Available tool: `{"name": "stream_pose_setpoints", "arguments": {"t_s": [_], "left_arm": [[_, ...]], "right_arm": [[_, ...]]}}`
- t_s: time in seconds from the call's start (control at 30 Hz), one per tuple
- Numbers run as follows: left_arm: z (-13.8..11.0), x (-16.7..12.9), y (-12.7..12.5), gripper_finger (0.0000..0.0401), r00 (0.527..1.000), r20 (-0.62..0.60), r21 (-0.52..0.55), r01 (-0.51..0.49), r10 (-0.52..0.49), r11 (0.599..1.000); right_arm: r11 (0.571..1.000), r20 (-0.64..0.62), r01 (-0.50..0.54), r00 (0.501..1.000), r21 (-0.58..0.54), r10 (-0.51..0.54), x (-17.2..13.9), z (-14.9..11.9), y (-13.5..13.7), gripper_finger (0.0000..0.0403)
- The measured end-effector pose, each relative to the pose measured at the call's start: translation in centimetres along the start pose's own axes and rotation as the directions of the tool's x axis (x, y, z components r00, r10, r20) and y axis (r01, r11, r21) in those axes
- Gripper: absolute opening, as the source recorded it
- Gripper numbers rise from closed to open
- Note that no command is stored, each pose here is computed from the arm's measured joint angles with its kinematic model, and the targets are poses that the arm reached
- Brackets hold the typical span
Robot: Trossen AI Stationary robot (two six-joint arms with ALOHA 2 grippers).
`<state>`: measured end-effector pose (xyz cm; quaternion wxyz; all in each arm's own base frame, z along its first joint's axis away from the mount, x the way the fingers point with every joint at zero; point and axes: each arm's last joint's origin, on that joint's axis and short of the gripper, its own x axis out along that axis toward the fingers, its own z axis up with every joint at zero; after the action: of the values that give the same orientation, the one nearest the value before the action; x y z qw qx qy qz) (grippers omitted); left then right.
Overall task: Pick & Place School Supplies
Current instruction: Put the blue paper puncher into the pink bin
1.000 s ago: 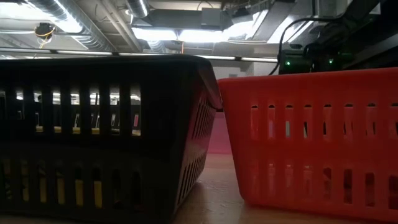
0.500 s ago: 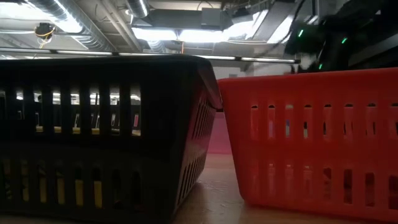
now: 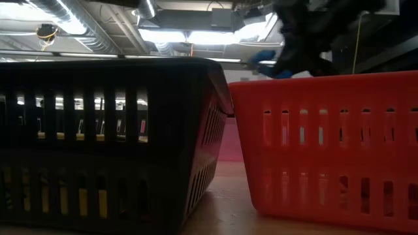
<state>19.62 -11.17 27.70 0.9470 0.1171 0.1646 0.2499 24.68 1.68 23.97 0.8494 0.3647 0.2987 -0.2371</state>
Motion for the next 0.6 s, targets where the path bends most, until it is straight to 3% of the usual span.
{"name": "stream_pose_setpoints", "arguments": {"t_s": [0.23, 0.47, 0.6], "left_arm": [[0.4, 0.8, 0.9, 0.0043, 1.000, -0.008, -0.045, -0.022, 0.021, 0.999], [0.2, 0.8, 0.9, 0.0032, 1.000, -0.022, -0.059, -0.009, 0.007, 0.998], [-0.3, 0.6, 0.9, 0.0039, 0.999, -0.046, -0.052, -0.009, 0.007, 0.999]], "right_arm": [[0.966, -0.137, 0.248, 0.957, -0.078, -0.257, 3.8, 3.1, 1.5, 0.0043], [0.971, -0.208, 0.237, 0.948, -0.037, -0.239, 8.1, 3.8, 0.4, 0.0047], [0.972, -0.178, 0.236, 0.955, -0.023, -0.236, 8.5, 4.7, -0.1, 0.0126]]}}
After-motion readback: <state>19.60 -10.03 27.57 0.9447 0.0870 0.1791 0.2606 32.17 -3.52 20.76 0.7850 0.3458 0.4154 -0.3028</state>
